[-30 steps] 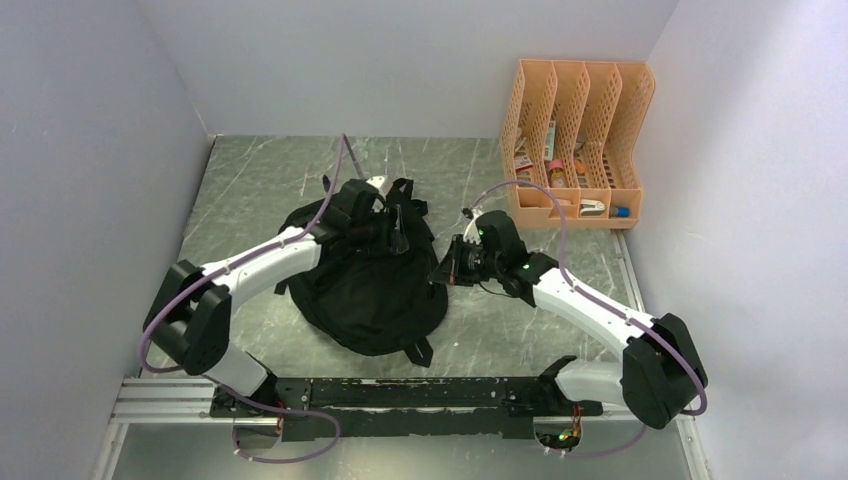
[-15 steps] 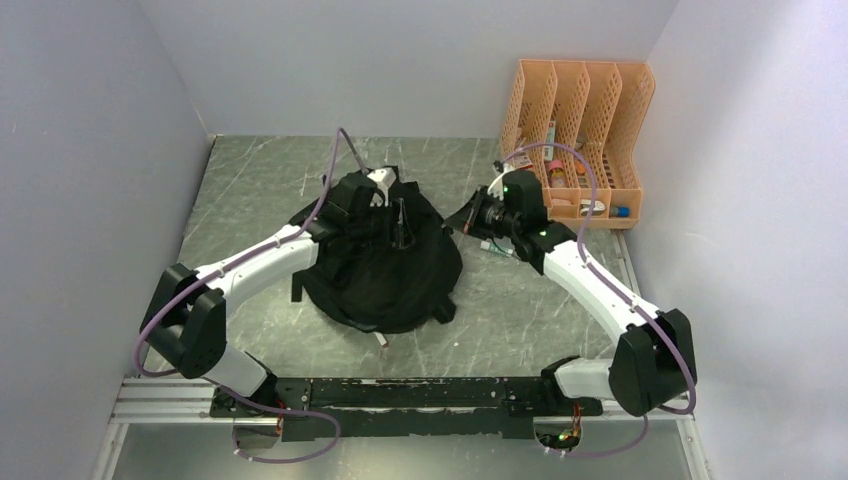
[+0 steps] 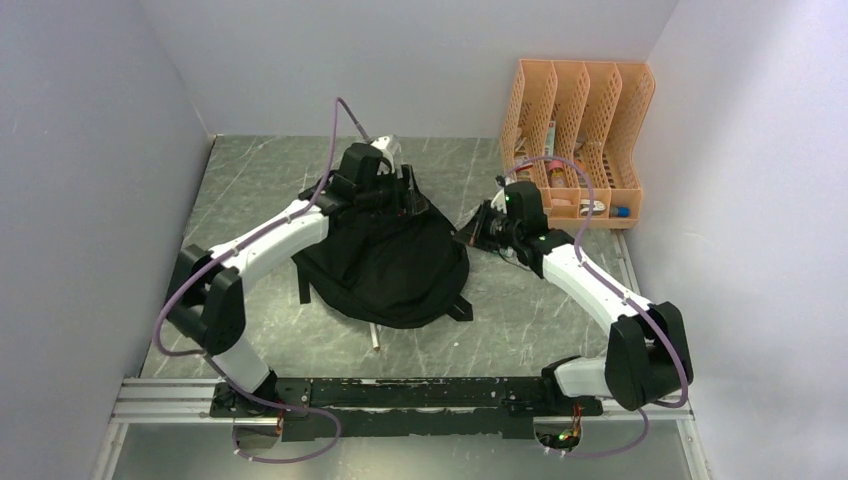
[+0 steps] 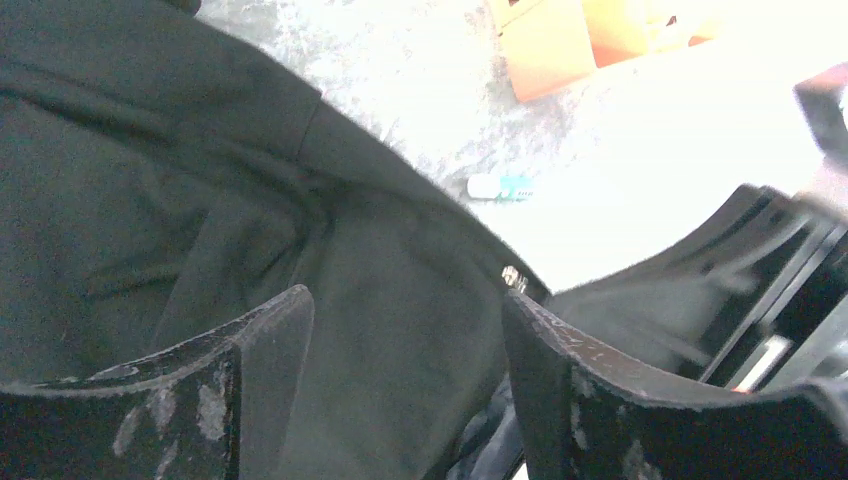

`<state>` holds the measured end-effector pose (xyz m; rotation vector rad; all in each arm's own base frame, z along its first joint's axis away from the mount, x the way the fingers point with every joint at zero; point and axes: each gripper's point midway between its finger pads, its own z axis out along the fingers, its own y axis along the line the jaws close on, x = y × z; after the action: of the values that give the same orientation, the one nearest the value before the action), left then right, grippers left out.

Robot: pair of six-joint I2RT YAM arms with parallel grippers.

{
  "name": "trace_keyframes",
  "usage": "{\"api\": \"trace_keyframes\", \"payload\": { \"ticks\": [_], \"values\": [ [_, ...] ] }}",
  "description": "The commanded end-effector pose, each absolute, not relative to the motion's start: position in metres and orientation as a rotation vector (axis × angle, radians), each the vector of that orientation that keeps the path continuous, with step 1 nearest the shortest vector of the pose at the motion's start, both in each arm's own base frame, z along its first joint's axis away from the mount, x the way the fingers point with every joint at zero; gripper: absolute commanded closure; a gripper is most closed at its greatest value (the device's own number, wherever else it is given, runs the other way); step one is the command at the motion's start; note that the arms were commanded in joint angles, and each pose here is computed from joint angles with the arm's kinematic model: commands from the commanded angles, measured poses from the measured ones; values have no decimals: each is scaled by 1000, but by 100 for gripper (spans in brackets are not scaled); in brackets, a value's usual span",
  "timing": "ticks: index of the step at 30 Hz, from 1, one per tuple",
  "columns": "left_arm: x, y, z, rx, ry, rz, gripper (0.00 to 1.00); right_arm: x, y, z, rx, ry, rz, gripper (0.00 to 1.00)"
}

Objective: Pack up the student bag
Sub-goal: Zip the student bag at the center of the board.

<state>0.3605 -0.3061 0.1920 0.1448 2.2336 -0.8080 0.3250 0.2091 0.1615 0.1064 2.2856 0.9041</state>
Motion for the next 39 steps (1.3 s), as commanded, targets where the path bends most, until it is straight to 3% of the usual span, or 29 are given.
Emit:
{"api": "trace_keyframes", "payload": {
  "ticks": [1,9,19,33,39],
  "values": [
    [381,-332,204,82,2218,-909,23,309,203,149,76,2274,916,100],
    [381,-375,172,79,2353,-844,18,299,196,132,82,2288,892,100],
    [367,-384,148,-105,2447,-782,18,300,195,132,86,2280,884,100],
    [342,-408,123,-151,2543,-818,23,300,196,129,70,2276,885,100],
    [345,-411,113,-115,2555,-793,31,299,198,132,64,2270,902,100]
  ]
}}
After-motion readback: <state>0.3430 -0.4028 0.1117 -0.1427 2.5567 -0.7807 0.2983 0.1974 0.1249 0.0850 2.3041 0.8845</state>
